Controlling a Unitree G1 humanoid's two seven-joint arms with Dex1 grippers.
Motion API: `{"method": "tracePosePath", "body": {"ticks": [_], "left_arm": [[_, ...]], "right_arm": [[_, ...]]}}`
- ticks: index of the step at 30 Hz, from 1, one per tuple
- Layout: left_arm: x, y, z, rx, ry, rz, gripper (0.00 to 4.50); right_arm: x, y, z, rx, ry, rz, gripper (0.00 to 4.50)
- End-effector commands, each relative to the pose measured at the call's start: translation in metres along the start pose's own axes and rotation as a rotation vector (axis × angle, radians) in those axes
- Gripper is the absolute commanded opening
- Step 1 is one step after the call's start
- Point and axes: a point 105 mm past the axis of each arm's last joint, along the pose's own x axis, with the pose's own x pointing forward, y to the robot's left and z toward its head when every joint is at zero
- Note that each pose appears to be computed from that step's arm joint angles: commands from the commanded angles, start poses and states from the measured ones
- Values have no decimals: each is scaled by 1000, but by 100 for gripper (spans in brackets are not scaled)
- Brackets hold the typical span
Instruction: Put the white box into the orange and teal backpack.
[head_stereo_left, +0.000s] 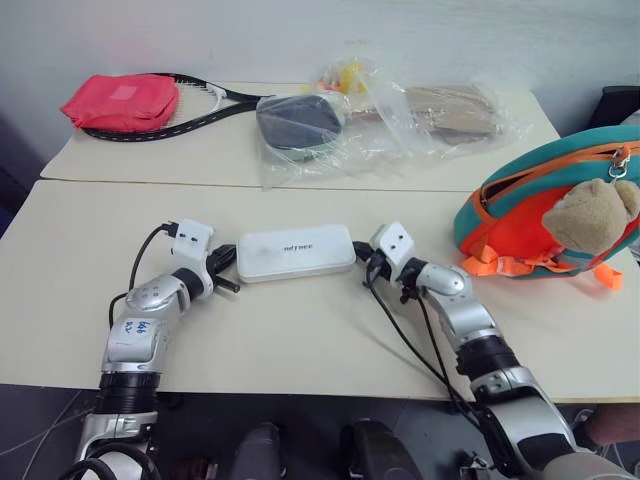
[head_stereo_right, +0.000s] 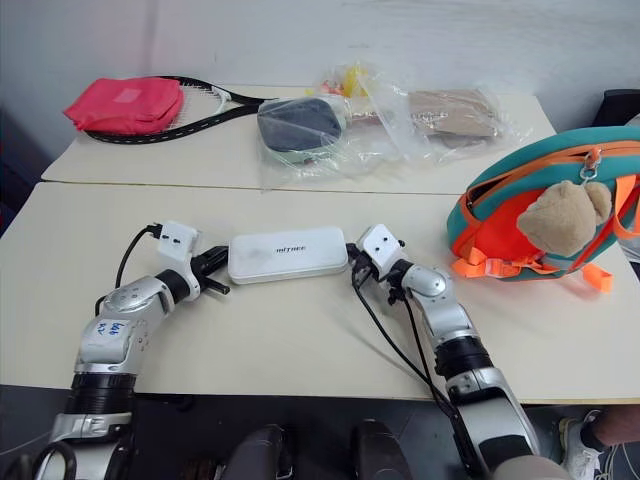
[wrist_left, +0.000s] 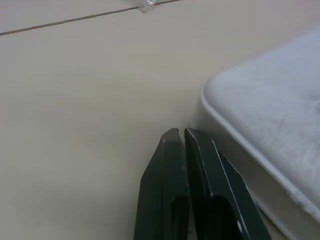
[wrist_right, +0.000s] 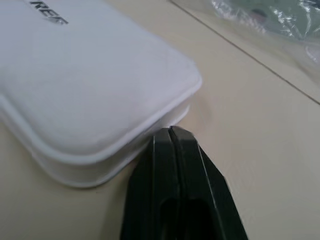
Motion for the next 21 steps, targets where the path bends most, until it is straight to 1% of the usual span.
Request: {"method": "tracePosePath", "body": {"ticks": [1, 6, 12, 16, 17, 19, 21], "left_arm": [[-5, -12, 8, 30, -35, -64, 20], [-16, -21, 2, 71, -7, -122, 20], [-38, -21, -1, 74, 19, -136, 20], [-48, -15, -5, 86, 52, -128, 20], [-55, -4, -8, 53, 80, -110, 37], [-67, 9, -18, -57, 159, -128, 79], [-82, 13, -31, -201, 274, -205, 141]], "right_arm": [[-1, 21, 14, -13, -34, 96, 0], [-21, 37, 12, -26, 1, 144, 0], [-52, 35, 9, -8, 65, 143, 0], [-61, 35, 9, 0, 83, 139, 0], [-67, 31, 5, -2, 103, 124, 0], [-74, 24, -2, -5, 135, 106, 0], [-78, 17, -5, -17, 147, 96, 0]]}}
